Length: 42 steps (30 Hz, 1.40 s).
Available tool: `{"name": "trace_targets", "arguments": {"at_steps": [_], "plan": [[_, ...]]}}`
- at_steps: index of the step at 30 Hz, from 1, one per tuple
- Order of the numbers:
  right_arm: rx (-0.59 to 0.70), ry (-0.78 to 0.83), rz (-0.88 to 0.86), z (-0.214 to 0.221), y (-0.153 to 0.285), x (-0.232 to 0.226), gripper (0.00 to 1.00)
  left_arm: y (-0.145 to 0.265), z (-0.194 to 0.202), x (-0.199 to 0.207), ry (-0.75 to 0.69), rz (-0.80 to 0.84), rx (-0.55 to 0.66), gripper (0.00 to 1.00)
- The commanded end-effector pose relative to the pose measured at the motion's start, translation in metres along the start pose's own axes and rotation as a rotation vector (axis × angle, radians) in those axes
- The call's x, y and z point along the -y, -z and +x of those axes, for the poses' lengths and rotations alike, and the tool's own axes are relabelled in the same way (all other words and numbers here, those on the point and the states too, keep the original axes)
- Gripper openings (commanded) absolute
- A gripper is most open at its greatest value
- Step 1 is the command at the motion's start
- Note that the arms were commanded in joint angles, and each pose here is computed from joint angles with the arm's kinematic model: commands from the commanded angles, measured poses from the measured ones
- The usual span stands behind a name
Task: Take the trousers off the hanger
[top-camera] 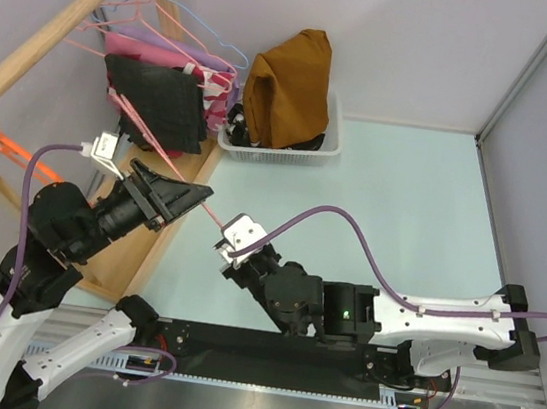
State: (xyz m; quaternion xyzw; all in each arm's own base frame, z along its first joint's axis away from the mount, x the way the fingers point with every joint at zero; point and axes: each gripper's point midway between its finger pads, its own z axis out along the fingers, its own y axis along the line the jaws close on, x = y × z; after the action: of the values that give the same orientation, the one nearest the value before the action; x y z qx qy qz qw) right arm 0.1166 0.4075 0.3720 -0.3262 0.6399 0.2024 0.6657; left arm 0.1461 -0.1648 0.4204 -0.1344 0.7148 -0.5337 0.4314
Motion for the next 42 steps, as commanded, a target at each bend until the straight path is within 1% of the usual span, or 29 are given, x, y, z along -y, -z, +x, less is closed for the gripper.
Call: {"name": "trace_targets", "arguments": {"at_steps": [1,2,6,7,9,10,11,13,14,15,17,18,20,22,23,24,25,27,28,30,31,32,34,35,36,37,38,39,42], "plan": [[0.071,-0.12,-0.016,-0.03,0.014,0.026,0.0,0.012,0.002,0.033,-0.124,0.189,-0.011,0.66],[0.044,-0.094,-0.029,-0.022,0.015,0.027,0.0,0.016,0.004,0.039,-0.147,0.228,-0.019,0.66],[0.036,-0.084,-0.102,-0.026,0.016,0.034,0.0,0.04,0.009,0.055,-0.264,0.353,-0.009,0.7],[0.034,-0.081,-0.15,-0.027,0.016,0.03,0.0,0.048,0.009,0.062,-0.283,0.39,0.004,0.71],[0.022,-0.072,-0.166,-0.029,0.011,0.037,0.0,0.057,0.013,0.066,-0.322,0.44,0.005,0.74],[0.015,-0.06,-0.206,-0.027,0.009,0.03,0.0,0.07,0.013,0.073,-0.342,0.484,0.023,0.75],[0.014,-0.055,-0.207,-0.03,0.005,0.035,0.0,0.075,0.014,0.076,-0.357,0.507,0.028,0.75],[0.013,-0.051,-0.239,-0.033,0.0,0.033,0.0,0.087,0.02,0.078,-0.395,0.551,0.022,0.75],[-0.004,-0.041,-0.246,-0.028,-0.008,0.03,0.0,0.089,0.023,0.076,-0.406,0.56,0.016,0.75],[0.01,-0.045,-0.239,-0.036,-0.013,0.035,0.0,0.092,0.025,0.076,-0.422,0.571,0.014,0.75],[0.002,-0.035,-0.249,-0.034,-0.024,0.031,0.0,0.1,0.033,0.073,-0.437,0.595,-0.006,0.74],[0.021,-0.046,-0.239,-0.045,-0.029,0.036,0.0,0.102,0.035,0.072,-0.446,0.6,-0.007,0.74],[0.027,-0.041,-0.224,-0.046,-0.044,0.032,0.0,0.107,0.042,0.067,-0.46,0.615,-0.026,0.74],[0.051,-0.044,-0.179,-0.058,-0.055,0.038,0.0,0.11,0.048,0.062,-0.473,0.622,-0.045,0.73],[0.052,-0.038,-0.171,-0.06,-0.06,0.037,0.0,0.114,0.052,0.06,-0.493,0.635,-0.056,0.73],[0.027,-0.02,-0.156,-0.05,-0.073,0.031,0.0,0.115,0.054,0.059,-0.502,0.636,-0.058,0.73],[0.048,-0.029,-0.137,-0.065,-0.078,0.035,0.0,0.116,0.056,0.055,-0.508,0.627,-0.067,0.73],[0.031,-0.003,-0.112,-0.059,-0.096,0.028,0.0,0.122,0.057,0.053,-0.541,0.633,-0.053,0.73],[0.054,-0.014,-0.103,-0.071,-0.1,0.029,0.0,0.124,0.058,0.051,-0.547,0.627,-0.053,0.73],[0.067,-0.018,-0.107,-0.078,-0.108,0.025,0.0,0.128,0.057,0.046,-0.566,0.613,-0.034,0.74],[0.038,-0.005,-0.112,-0.067,-0.119,0.017,0.0,0.129,0.057,0.044,-0.571,0.602,-0.027,0.74],[0.071,-0.026,-0.11,-0.086,-0.121,0.019,0.0,0.129,0.055,0.043,-0.581,0.589,-0.017,0.74],[0.045,-0.017,-0.127,-0.078,-0.135,0.008,0.0,0.13,0.054,0.036,-0.581,0.555,-0.003,0.74],[0.071,-0.03,-0.129,-0.091,-0.137,0.007,0.0,0.13,0.052,0.035,-0.588,0.547,0.004,0.74],[0.076,-0.034,-0.134,-0.094,-0.139,0.005,0.0,0.13,0.05,0.032,-0.586,0.53,0.015,0.74],[0.055,-0.024,-0.138,-0.083,-0.149,-0.002,0.0,0.131,0.049,0.031,-0.59,0.525,0.026,0.74],[0.059,-0.028,-0.138,-0.085,-0.151,-0.004,0.0,0.134,0.048,0.032,-0.601,0.525,0.035,0.75],[0.081,-0.04,-0.14,-0.096,-0.152,-0.003,0.0,0.134,0.047,0.03,-0.607,0.511,0.037,0.75],[0.065,-0.039,-0.144,-0.088,-0.163,-0.011,0.0,0.138,0.046,0.029,-0.634,0.497,0.038,0.75]]}}
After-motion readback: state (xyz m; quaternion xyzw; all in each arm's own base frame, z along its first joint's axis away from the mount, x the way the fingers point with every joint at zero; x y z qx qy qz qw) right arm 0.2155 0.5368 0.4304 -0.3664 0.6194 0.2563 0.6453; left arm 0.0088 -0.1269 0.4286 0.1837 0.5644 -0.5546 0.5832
